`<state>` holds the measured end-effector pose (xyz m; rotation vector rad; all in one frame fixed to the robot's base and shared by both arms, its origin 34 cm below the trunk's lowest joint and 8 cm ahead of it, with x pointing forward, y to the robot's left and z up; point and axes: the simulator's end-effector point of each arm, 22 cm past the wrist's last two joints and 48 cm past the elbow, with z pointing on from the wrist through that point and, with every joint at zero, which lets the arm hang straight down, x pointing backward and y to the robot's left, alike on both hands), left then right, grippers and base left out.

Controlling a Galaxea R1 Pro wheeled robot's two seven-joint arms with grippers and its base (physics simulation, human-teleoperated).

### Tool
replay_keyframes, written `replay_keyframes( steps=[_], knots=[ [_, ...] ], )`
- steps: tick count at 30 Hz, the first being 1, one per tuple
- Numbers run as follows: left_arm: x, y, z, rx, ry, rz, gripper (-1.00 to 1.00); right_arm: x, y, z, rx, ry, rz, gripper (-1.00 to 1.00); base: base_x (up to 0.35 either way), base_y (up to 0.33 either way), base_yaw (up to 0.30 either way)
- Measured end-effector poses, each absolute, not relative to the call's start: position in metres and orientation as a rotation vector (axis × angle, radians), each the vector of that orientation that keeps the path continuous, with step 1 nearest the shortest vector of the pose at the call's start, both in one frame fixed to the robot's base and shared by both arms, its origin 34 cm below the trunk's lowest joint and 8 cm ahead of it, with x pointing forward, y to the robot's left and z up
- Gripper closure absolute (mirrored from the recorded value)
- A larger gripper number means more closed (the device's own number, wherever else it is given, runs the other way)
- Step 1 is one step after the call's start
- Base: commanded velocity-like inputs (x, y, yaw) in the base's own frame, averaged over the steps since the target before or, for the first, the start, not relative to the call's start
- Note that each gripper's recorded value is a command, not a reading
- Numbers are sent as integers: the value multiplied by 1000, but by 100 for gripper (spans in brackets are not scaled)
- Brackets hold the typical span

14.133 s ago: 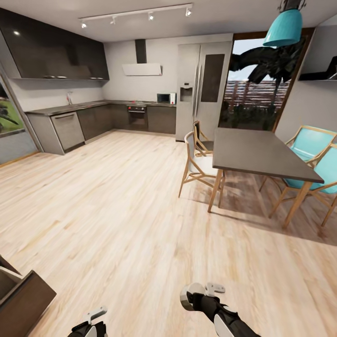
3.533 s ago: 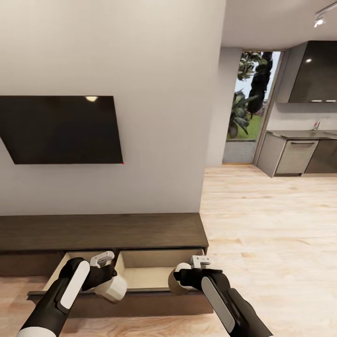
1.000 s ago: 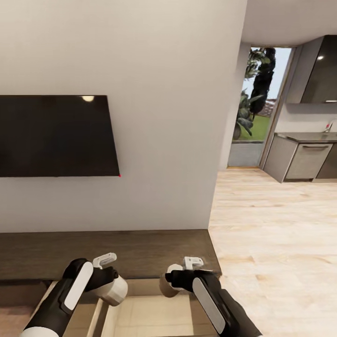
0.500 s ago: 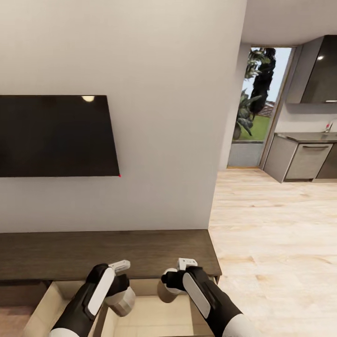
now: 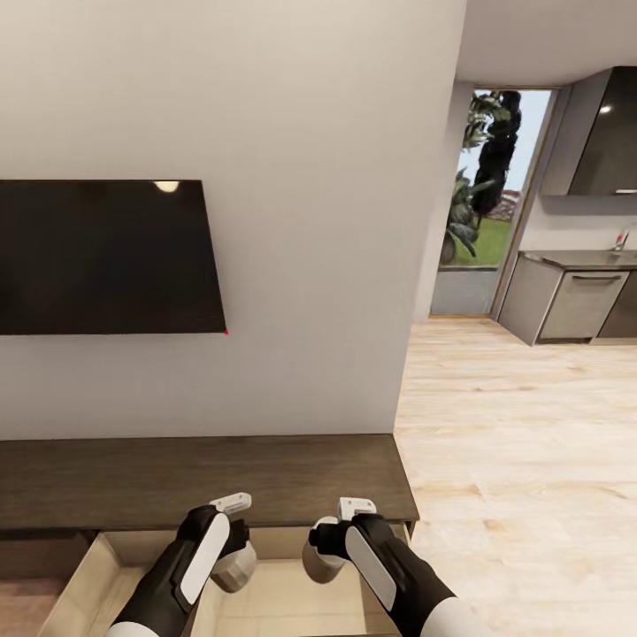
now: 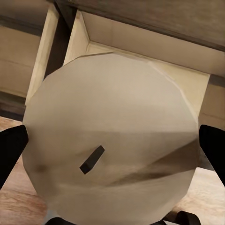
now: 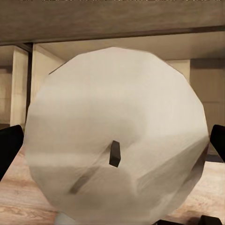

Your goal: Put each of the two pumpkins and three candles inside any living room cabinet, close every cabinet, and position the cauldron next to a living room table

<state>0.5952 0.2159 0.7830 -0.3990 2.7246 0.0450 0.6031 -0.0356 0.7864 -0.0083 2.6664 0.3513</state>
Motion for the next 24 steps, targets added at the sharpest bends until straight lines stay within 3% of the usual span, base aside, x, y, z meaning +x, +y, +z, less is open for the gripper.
replay_keyframes(
  steps=[24],
  knots=[
    [600, 216, 759, -401, 2726, 44, 100, 618, -34, 769, 19, 2617, 368, 100, 0, 0, 0]
  ],
)
